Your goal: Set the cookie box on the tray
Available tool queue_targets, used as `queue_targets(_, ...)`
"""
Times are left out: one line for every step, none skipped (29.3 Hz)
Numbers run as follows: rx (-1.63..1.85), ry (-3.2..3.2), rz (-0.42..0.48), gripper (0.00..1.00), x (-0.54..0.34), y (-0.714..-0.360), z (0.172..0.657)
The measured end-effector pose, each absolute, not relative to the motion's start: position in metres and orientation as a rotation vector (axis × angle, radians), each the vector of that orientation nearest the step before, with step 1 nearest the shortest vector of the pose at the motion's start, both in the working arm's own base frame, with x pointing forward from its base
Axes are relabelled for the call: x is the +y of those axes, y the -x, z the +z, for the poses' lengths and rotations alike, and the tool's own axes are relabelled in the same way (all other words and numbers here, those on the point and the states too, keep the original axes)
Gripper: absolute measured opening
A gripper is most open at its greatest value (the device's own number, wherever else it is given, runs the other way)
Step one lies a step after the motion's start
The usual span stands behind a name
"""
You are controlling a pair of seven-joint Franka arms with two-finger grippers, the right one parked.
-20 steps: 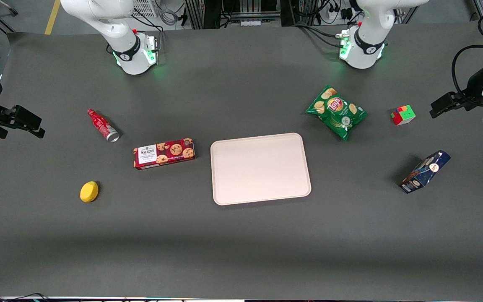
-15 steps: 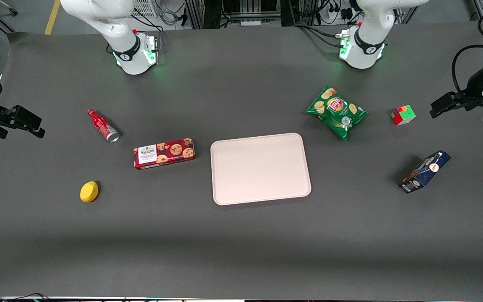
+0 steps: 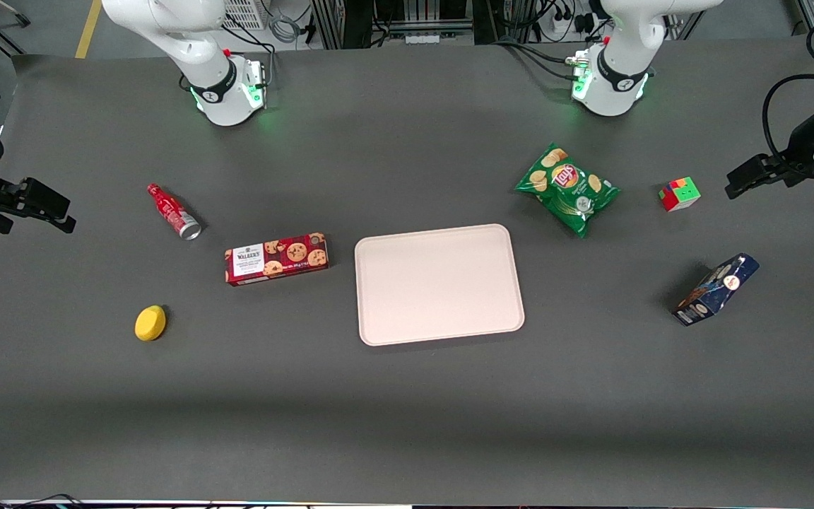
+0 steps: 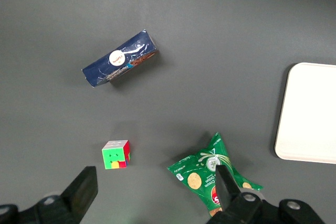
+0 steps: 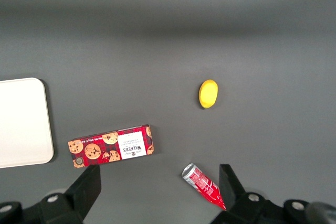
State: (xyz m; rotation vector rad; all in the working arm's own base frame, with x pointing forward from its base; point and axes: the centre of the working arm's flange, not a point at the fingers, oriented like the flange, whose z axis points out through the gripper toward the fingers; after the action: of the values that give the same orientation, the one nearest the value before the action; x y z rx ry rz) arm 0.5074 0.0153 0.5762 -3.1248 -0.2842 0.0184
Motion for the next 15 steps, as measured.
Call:
queue_targets(-0.269,3.127,0.014,1.00,0.016,-0.508,0.578)
queue_targets(-0.254,3.129,0.009,1.00,0.019,-0.508,0.580)
queue_targets(-0.238,3.131,0.006,1.00,0.022,-0.508,0.583)
queue_targets(-0.222,3.133,0.005,1.00,0.026,-0.507,0.585)
queue_targets(-0.201,3.136,0.005,1.00,0.031,-0.507,0.588)
queue_targets(-0.177,3.138,0.005,1.00,0.037,-0.506,0.591)
queue_targets(-0.151,3.141,0.002,1.00,0.042,-0.505,0.593)
queue_targets(-0.121,3.143,-0.002,1.00,0.048,-0.505,0.596)
queue_targets(-0.090,3.145,-0.005,1.00,0.053,-0.504,0.599)
queue_targets(-0.057,3.145,-0.008,1.00,0.058,-0.504,0.601)
queue_targets(-0.018,3.142,-0.010,1.00,0.063,-0.503,0.602)
queue_targets(0.022,3.138,-0.010,1.00,0.067,-0.503,0.603)
queue_targets(0.069,3.130,-0.006,1.00,0.071,-0.503,0.603)
queue_targets(0.114,3.122,0.000,1.00,0.074,-0.503,0.601)
queue_targets(0.167,3.112,0.011,1.00,0.077,-0.504,0.599)
